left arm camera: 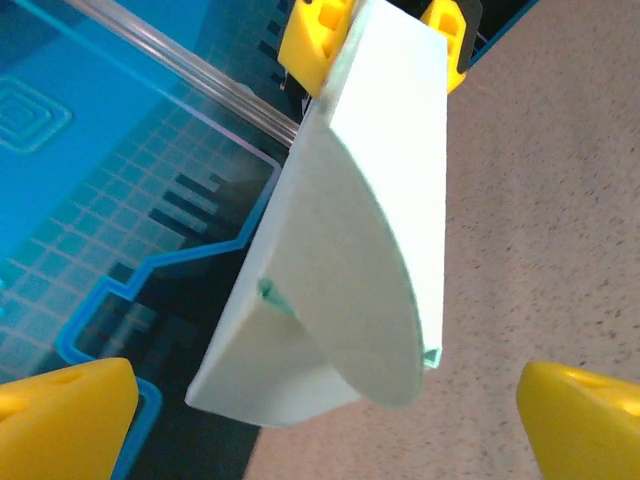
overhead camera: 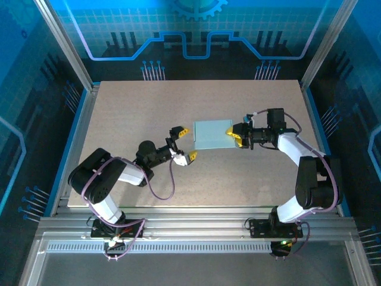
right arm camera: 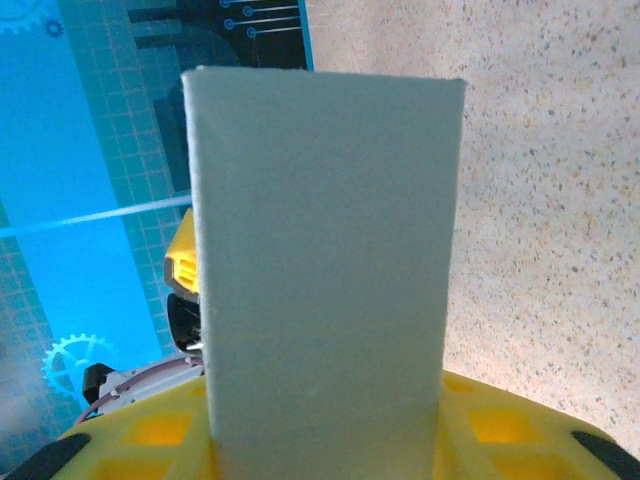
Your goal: Fold the paper box
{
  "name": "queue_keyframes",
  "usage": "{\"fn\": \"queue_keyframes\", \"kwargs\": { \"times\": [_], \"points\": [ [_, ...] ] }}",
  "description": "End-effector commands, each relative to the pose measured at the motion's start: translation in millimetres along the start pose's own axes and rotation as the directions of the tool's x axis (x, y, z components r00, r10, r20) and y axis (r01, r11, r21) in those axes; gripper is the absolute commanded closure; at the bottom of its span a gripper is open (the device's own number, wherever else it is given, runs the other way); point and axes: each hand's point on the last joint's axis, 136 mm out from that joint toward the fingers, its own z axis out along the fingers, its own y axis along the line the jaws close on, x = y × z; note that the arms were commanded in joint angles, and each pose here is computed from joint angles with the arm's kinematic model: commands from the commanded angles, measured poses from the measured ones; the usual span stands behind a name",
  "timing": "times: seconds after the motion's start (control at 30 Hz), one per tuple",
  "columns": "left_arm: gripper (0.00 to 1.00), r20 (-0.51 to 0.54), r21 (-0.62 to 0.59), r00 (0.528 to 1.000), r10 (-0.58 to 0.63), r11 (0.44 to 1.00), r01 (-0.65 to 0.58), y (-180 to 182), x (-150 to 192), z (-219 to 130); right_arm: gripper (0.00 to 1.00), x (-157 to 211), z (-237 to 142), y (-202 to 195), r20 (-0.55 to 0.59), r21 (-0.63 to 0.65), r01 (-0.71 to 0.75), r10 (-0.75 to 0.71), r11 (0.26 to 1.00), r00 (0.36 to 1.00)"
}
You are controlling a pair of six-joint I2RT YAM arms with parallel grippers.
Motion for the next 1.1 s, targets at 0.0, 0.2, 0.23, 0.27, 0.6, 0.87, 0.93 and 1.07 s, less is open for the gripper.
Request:
{"fn": "queue_keyframes", "kwargs": {
  "times": [0.0, 0.2, 0.23, 0.27, 0.6, 0.87, 0.93, 1.07],
  "points": [
    [0.04, -0.038, -0.034, 0.972, 0.230, 0.972, -0.232, 3.9, 1.7, 4.0, 0.87, 6.7, -4.6, 12.5, -0.026, -0.027, 0.014, -0.014, 1.000, 1.000],
    [0.13, -0.076, -0.012, 0.925, 0.371, 0.928, -0.373, -5.7, 4.5, 10.8, 0.88, 11.5, -1.4, 16.1, -0.048, -0.032, 0.022, -0.023, 0.999, 0.999],
    [0.15, -0.076, -0.011, 0.924, 0.375, 0.926, -0.377, -6.3, 4.6, 11.1, 0.87, 12.1, -0.8, 16.2, -0.052, -0.032, 0.022, -0.024, 0.999, 0.998],
    [0.17, -0.071, -0.011, 0.924, 0.376, 0.926, -0.378, -6.7, 2.9, 11.8, 0.88, 13.0, -0.3, 16.8, -0.055, -0.032, 0.025, -0.027, 0.999, 0.998],
    [0.27, -0.044, -0.024, 0.911, 0.411, 0.911, -0.412, -5.9, -11.0, 14.8, 0.88, 18.6, 5.9, 14.2, -0.081, -0.024, 0.029, -0.031, 0.999, 0.996],
    [0.40, -0.052, -0.023, 0.910, 0.412, 0.910, -0.414, -6.3, -10.3, 14.2, 0.88, 17.4, 5.5, 15.5, -0.077, -0.019, 0.035, -0.036, 0.999, 0.996],
    [0.44, -0.054, -0.026, 0.913, 0.405, 0.913, -0.407, -5.1, -10.3, 14.0, 0.88, 17.4, 5.4, 13.4, -0.074, -0.009, 0.035, -0.035, 0.999, 0.997],
    [0.48, -0.057, -0.036, 0.929, 0.367, 0.929, -0.369, -2.1, -10.7, 14.8, 0.87, 17.3, 5.7, 11.8, -0.075, -0.006, 0.029, -0.030, 1.000, 0.997]
  ]
}}
